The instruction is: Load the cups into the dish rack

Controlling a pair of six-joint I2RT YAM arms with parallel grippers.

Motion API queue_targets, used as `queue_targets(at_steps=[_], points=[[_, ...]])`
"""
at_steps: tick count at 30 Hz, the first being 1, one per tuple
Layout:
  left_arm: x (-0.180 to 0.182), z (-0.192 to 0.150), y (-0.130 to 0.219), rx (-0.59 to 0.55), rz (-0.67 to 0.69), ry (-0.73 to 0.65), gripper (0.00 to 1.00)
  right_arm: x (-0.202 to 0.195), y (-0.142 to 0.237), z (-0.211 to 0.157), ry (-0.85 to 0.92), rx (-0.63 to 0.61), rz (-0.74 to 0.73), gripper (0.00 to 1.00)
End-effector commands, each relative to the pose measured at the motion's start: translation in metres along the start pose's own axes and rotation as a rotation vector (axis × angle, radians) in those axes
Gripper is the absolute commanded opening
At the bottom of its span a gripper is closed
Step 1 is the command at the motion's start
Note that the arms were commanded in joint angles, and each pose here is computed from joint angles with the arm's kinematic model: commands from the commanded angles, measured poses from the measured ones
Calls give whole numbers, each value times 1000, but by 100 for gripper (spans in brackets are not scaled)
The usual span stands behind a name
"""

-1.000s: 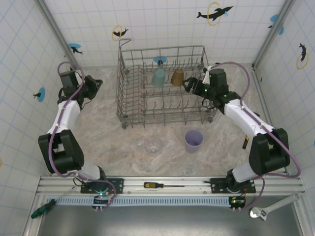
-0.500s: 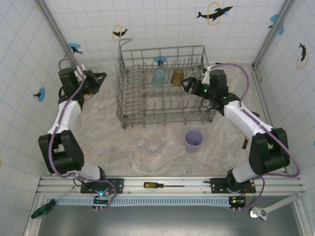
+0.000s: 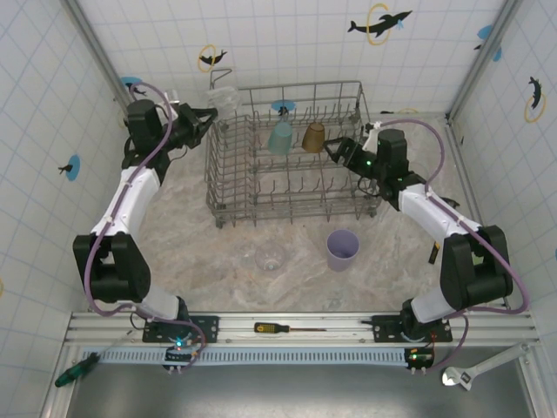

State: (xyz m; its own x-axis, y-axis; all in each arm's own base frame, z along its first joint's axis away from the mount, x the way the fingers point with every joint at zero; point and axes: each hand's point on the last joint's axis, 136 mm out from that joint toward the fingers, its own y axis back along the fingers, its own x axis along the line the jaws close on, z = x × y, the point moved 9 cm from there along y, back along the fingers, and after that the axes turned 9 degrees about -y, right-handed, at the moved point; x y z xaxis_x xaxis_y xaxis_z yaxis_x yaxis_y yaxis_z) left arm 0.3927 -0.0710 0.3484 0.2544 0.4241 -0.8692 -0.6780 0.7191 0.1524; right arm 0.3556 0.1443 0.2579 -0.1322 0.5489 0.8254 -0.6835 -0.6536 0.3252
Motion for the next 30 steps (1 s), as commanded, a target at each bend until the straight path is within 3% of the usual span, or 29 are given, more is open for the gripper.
queue_targets(at_steps=[1,13,30], points=[[-9,1,-13,-19,-4,-15,0,17,8,4,11,-21,113,100],[-23,-30,-67,103,-47,-10,0,38,3,14,-42,-30,278,100],[-26,-64,-125,211,-66,-3,0,63,-21,23,-115,-74,384,100]])
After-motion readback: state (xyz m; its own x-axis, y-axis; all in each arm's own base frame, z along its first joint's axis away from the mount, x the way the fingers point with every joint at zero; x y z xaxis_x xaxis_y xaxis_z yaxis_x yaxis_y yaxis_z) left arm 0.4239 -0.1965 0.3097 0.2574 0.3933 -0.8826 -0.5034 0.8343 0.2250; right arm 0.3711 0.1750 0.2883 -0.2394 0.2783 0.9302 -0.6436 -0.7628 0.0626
